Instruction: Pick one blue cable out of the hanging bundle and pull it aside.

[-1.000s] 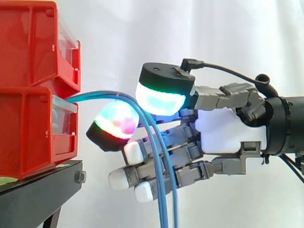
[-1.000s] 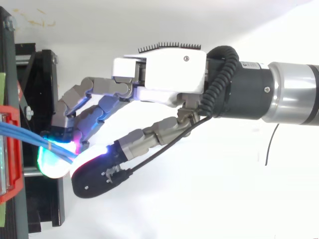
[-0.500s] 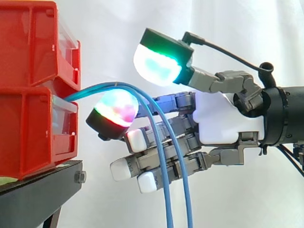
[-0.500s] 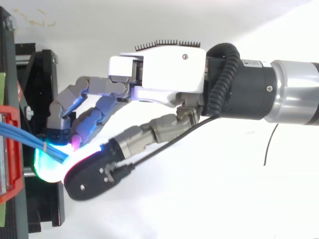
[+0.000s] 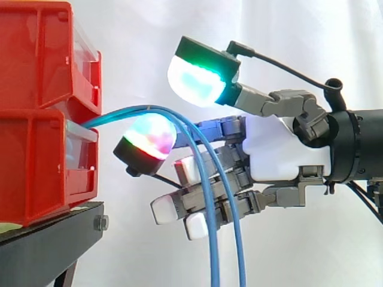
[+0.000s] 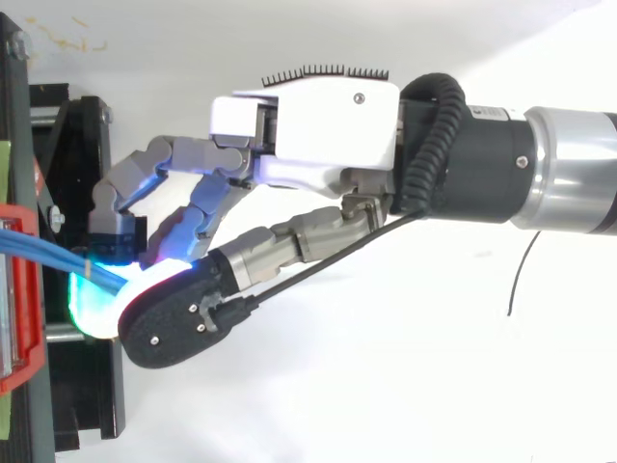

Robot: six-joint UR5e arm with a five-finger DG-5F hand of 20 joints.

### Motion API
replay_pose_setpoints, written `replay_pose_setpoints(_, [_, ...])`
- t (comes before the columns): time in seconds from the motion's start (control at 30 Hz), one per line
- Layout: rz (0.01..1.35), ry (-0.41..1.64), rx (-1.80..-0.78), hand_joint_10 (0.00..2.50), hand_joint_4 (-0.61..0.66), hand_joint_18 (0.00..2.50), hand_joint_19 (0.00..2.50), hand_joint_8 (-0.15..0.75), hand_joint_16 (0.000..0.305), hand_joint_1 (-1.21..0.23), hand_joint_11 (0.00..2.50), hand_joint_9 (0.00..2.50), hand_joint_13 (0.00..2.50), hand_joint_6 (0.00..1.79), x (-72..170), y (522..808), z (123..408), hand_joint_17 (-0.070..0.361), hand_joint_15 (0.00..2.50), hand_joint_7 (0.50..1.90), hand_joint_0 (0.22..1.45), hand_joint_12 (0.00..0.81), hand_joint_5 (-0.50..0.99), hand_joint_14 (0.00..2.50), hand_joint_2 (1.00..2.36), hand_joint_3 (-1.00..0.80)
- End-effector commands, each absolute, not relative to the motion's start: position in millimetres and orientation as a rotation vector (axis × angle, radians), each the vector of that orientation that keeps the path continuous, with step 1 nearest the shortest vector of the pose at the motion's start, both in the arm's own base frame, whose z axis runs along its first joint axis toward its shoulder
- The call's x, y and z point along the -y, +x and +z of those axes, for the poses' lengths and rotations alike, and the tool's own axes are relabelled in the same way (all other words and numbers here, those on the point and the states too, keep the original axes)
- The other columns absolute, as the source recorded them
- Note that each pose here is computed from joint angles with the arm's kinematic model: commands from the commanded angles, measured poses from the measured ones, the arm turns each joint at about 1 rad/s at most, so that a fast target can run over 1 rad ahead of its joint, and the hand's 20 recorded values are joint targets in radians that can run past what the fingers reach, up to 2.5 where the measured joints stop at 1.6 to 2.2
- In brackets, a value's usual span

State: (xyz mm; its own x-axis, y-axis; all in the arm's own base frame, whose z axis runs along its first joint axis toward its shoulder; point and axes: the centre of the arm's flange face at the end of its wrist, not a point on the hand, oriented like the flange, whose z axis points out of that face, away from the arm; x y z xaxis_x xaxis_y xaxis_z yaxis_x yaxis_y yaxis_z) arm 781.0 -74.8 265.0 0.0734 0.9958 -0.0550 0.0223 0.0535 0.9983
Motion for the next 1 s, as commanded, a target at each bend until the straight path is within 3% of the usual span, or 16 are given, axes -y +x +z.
replay_pose_setpoints(0.0, [1.105, 1.220, -1.195, 0.02, 0.04, 0.74, 0.63, 0.308, 0.046, -0.60, 0.61, 1.12, 0.80, 0.75, 75, 781, 265, 0.104, 0.45, 0.93, 0.56, 0.363, -0.07, 0.02, 1.00, -0.50])
replay_pose_setpoints(0.1, [1.105, 1.220, -1.195, 0.02, 0.00, 0.75, 0.63, 0.312, 0.046, -0.65, 0.63, 1.13, 0.81, 0.78, 75, 781, 265, 0.103, 0.44, 0.99, 0.59, 0.363, -0.07, 0.02, 1.01, -0.38])
replay_pose_setpoints(0.17, [1.106, 1.219, -1.196, 0.02, 0.04, 0.76, 0.63, 0.316, 0.046, -0.71, 0.64, 1.13, 0.82, 0.87, 75, 781, 265, 0.104, 0.46, 1.02, 0.57, 0.365, -0.09, 0.02, 1.02, -0.23])
replay_pose_setpoints(0.23, [1.106, 1.219, -1.196, 0.02, 0.07, 0.76, 0.61, 0.319, 0.047, -0.79, 0.66, 1.10, 0.82, 0.91, 75, 781, 265, 0.105, 0.47, 0.98, 0.59, 0.370, -0.11, 0.02, 1.02, -0.17])
replay_pose_setpoints(0.27, [1.108, 1.218, -1.193, 0.02, 0.01, 0.77, 0.60, 0.316, 0.046, -0.87, 0.67, 1.09, 0.80, 0.93, 75, 781, 265, 0.104, 0.46, 0.96, 0.62, 0.368, -0.12, 0.02, 1.03, -0.12])
replay_pose_setpoints(0.37, [1.108, 1.215, -1.193, 0.02, -0.05, 0.78, 0.57, 0.310, 0.046, -0.92, 0.68, 1.08, 0.79, 0.94, 75, 781, 266, 0.104, 0.45, 1.07, 0.68, 0.360, -0.13, 0.02, 1.03, -0.13])
replay_pose_setpoints(0.43, [1.104, 1.217, -1.195, 0.02, -0.12, 0.79, 0.57, 0.300, 0.045, -0.92, 0.68, 1.08, 0.80, 0.95, 76, 781, 265, 0.102, 0.45, 1.03, 0.75, 0.360, -0.14, 0.02, 1.02, -0.25])
replay_pose_setpoints(0.5, [1.105, 1.213, -1.192, 0.02, -0.23, 0.79, 0.55, 0.265, 0.044, -0.90, 0.68, 1.08, 0.80, 0.96, 76, 780, 269, 0.100, 0.44, 1.01, 0.79, 0.351, -0.16, 0.02, 1.00, -0.50])
replay_pose_setpoints(0.53, [1.106, 1.210, -1.190, 0.02, -0.25, 0.80, 0.54, 0.257, 0.044, -0.89, 0.68, 1.08, 0.80, 0.96, 76, 780, 272, 0.098, 0.44, 0.98, 0.78, 0.350, -0.16, 0.02, 1.00, -0.50])
replay_pose_setpoints(0.57, [1.104, 1.208, -1.194, 0.02, -0.21, 0.80, 0.54, 0.229, 0.042, -0.88, 0.70, 1.09, 0.81, 0.96, 75, 779, 274, 0.095, 0.45, 0.87, 0.70, 0.335, -0.17, 0.02, 1.00, -0.50])
replay_pose_setpoints(0.6, [1.100, 1.207, -1.194, 0.02, -0.11, 0.79, 0.55, 0.225, 0.041, -0.87, 0.70, 1.09, 0.80, 0.93, 77, 779, 276, 0.093, 0.45, 0.84, 0.63, 0.333, -0.15, 0.02, 1.00, -0.50])
replay_pose_setpoints(0.63, [1.097, 1.209, -1.201, 0.02, -0.08, 0.78, 0.55, 0.231, 0.041, -0.86, 0.70, 1.10, 0.80, 0.93, 75, 778, 275, 0.093, 0.46, 0.81, 0.59, 0.334, -0.15, 0.02, 1.00, -0.50])
replay_pose_setpoints(0.67, [1.093, 1.210, -1.203, 0.02, -0.05, 0.75, 0.55, 0.274, 0.047, -0.76, 0.68, 1.10, 0.79, 0.93, 77, 777, 275, 0.105, 0.45, 0.80, 0.49, 0.362, -0.14, 0.02, 1.00, -0.50])
replay_pose_setpoints(0.87, [1.081, 1.214, -1.217, 0.02, 0.00, 0.67, 0.57, 0.323, 0.055, -0.36, 0.67, 1.10, 0.75, 0.90, 77, 776, 276, 0.123, 0.47, 0.81, 0.43, 0.411, -0.13, 0.01, 1.00, -0.50])
replay_pose_setpoints(0.97, [1.080, 1.214, -1.215, 0.02, 0.01, 0.65, 0.59, 0.315, 0.053, -0.33, 0.66, 1.10, 0.74, 0.90, 78, 776, 276, 0.119, 0.48, 0.81, 0.45, 0.399, -0.13, 0.02, 1.00, -0.50])
